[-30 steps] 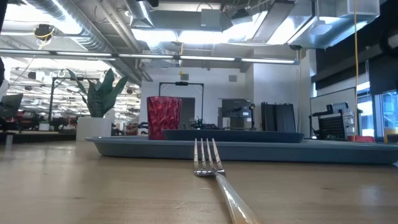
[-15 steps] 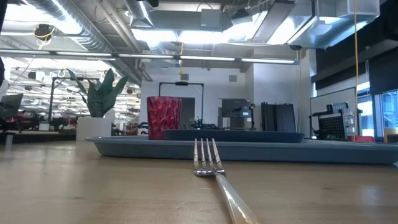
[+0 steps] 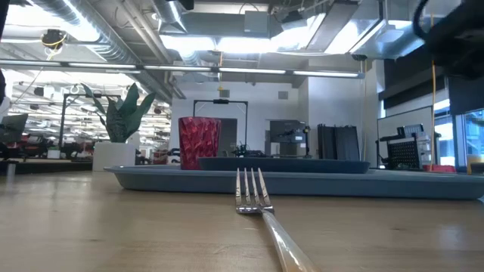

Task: Pick and place plate/cup/fork/spoon on tray
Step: Put the orange spoon on the light blue tray to the right of the blue plate

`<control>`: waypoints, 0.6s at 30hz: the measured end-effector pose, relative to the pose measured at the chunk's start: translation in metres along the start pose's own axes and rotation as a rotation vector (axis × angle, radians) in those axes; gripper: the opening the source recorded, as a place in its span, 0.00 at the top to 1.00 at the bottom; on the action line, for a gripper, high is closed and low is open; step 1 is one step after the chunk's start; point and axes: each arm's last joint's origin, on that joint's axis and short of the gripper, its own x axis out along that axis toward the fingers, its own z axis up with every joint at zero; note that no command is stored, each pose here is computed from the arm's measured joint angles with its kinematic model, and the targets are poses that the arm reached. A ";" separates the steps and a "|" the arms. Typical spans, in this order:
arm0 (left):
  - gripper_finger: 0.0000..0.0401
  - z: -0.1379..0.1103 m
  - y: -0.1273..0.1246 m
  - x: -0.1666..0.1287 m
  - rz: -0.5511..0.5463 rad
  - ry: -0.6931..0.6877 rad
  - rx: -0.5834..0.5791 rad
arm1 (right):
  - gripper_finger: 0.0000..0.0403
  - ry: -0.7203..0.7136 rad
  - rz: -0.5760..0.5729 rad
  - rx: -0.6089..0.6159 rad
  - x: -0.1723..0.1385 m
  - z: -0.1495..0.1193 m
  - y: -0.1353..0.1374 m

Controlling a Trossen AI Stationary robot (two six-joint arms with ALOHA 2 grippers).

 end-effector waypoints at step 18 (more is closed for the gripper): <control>1.00 0.000 0.000 0.000 0.000 0.000 0.024 | 1.00 -0.148 0.050 -0.021 -0.010 0.109 0.027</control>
